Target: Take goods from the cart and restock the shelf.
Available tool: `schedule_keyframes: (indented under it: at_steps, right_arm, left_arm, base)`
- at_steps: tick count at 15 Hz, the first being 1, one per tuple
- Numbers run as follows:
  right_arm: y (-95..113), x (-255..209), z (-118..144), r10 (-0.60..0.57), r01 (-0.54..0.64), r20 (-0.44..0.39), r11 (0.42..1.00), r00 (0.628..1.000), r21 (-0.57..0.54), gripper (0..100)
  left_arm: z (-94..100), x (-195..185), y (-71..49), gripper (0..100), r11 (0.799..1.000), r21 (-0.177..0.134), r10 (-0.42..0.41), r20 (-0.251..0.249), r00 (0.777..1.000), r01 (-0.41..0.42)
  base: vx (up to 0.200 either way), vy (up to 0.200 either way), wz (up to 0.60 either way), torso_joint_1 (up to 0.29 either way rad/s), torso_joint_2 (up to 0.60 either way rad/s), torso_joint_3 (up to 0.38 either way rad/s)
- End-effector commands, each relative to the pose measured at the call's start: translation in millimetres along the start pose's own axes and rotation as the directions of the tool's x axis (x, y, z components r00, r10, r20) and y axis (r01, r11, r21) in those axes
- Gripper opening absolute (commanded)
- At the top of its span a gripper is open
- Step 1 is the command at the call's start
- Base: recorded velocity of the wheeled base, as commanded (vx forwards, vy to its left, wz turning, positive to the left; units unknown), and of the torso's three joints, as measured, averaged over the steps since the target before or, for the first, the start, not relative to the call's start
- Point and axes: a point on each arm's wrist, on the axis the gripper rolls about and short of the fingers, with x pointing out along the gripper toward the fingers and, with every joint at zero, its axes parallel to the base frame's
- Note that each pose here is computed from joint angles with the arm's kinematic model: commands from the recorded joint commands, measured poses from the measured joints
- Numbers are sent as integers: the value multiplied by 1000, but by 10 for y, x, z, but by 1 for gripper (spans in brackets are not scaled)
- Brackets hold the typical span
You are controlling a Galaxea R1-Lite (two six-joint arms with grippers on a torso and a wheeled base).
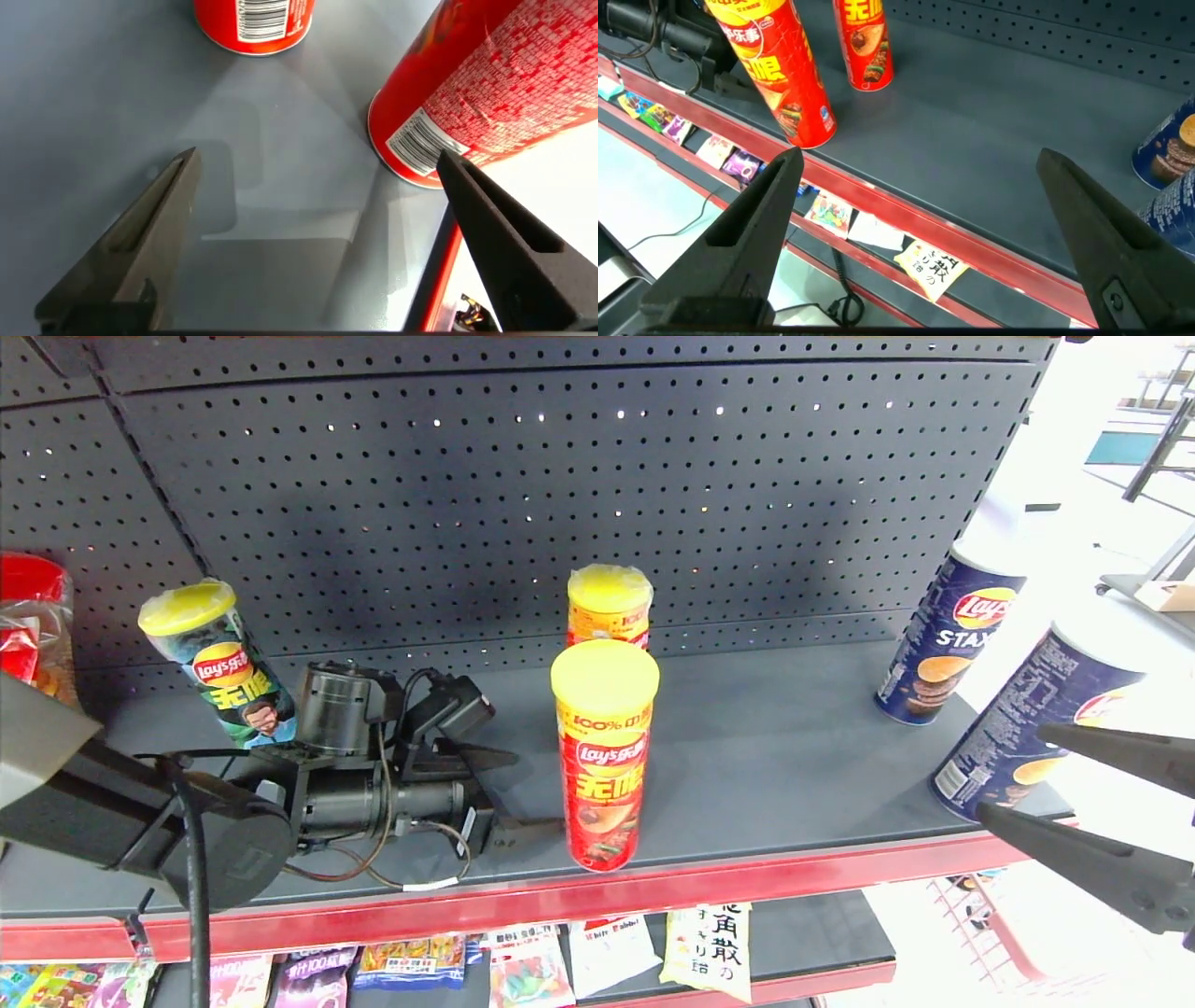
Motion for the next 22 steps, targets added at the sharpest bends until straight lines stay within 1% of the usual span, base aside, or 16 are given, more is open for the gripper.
schedule_keyframes:
  at_steps: [1, 4, 6, 7, 9, 11, 12, 13, 14, 15, 16, 17, 18, 19, 20, 22]
  right_arm:
    - [0, 4, -1, 1, -1, -1, 1000, 1000, 0, 100]
    - [1, 7, -25, 2, -2, -10, 1000, 1000, 2, 100]
    - [12, -27, -98, 4, -4, -22, 1000, 1000, 2, 100]
    - [19, -44, -166, 2, -2, -37, 1000, 999, 3, 100]
    - [45, -147, -313, -2, 2, -45, 1000, 999, 5, 100]
    - [46, -279, -451, -54, 54, -39, 999, 998, 1, 100]
    - [13, -352, -544, -148, 148, -48, 989, 988, -5, 100]
    - [9, -419, -583, -192, 192, -33, 981, 981, -1, 100]
    - [3, -459, -603, -232, 232, -25, 973, 972, 3, 100]
    - [-11, -529, -663, -313, 313, -17, 950, 950, 18, 100]
    - [-10, -580, -685, -353, 353, -1, 935, 936, 27, 100]
    - [-4, -616, -717, -381, 380, 7, 924, 925, 43, 100]
    - [-2, -623, -720, -387, 386, 9, 921, 922, 45, 100]
    - [24, -698, -762, -429, 428, 12, 902, 903, 56, 100]
    - [41, -732, -808, -447, 447, -24, 892, 894, 63, 100]
    - [62, -750, -885, -445, 450, -70, 891, 893, 68, 100]
  left_arm:
    - [-3, 16, 7, 100, 1000, -1, -1, -1, 1000, 1]
    - [3, -1, 6, 100, 1000, 0, 7, 0, 1000, -7]
    - [45, -169, -35, 100, 999, 3, 42, 18, 999, -42]
    - [55, -338, -79, 100, 997, 1, 75, 30, 997, -75]
    - [57, -810, -229, 100, 989, 4, 150, 76, 986, -150]
    - [30, -1191, -355, 100, 968, -10, 251, 114, 961, -252]
    - [27, -1454, -456, 100, 938, -41, 347, 121, 930, -345]
    - [22, -1638, -528, 100, 903, -65, 430, 101, 897, -426]
    - [10, -1734, -586, 100, 884, -78, 466, 84, 881, -460]
    - [-29, -1940, -768, 100, 866, -105, 498, 69, 865, -490]
    - [-82, -2082, -920, 100, 856, -132, 510, 55, 858, -500]
    - [-171, -2220, -1082, 100, 835, -148, 538, 21, 843, -529]
    - [-186, -2237, -1106, 100, 832, -149, 541, 15, 841, -534]
    - [-326, -2419, -1342, 100, 777, -148, 619, 6, 785, -612]
    - [-380, -2462, -1403, 100, 752, -146, 652, 21, 758, -643]
    - [-410, -2489, -1441, 100, 735, -149, 673, 40, 739, -662]
  base:
    - [0, 0, 0, 0, 0, 0]
    - [0, 0, 0, 0, 0, 0]
    - [0, 0, 0, 0, 0, 0]
    - [0, 0, 0, 0, 0, 0]
    - [0, 0, 0, 0, 0, 0]
    - [0, 0, 0, 0, 0, 0]
    - [0, 0, 0, 0, 0, 0]
    - [0, 0, 0, 0, 0, 0]
    - [0, 0, 0, 0, 0, 0]
    - [0, 0, 0, 0, 0, 0]
    - [0, 0, 0, 0, 0, 0]
    - [0, 0, 0, 0, 0, 0]
    - [0, 0, 0, 0, 0, 0]
    - [0, 0, 0, 0, 0, 0]
    - [0, 0, 0, 0, 0, 0]
    - [0, 0, 0, 0, 0, 0]
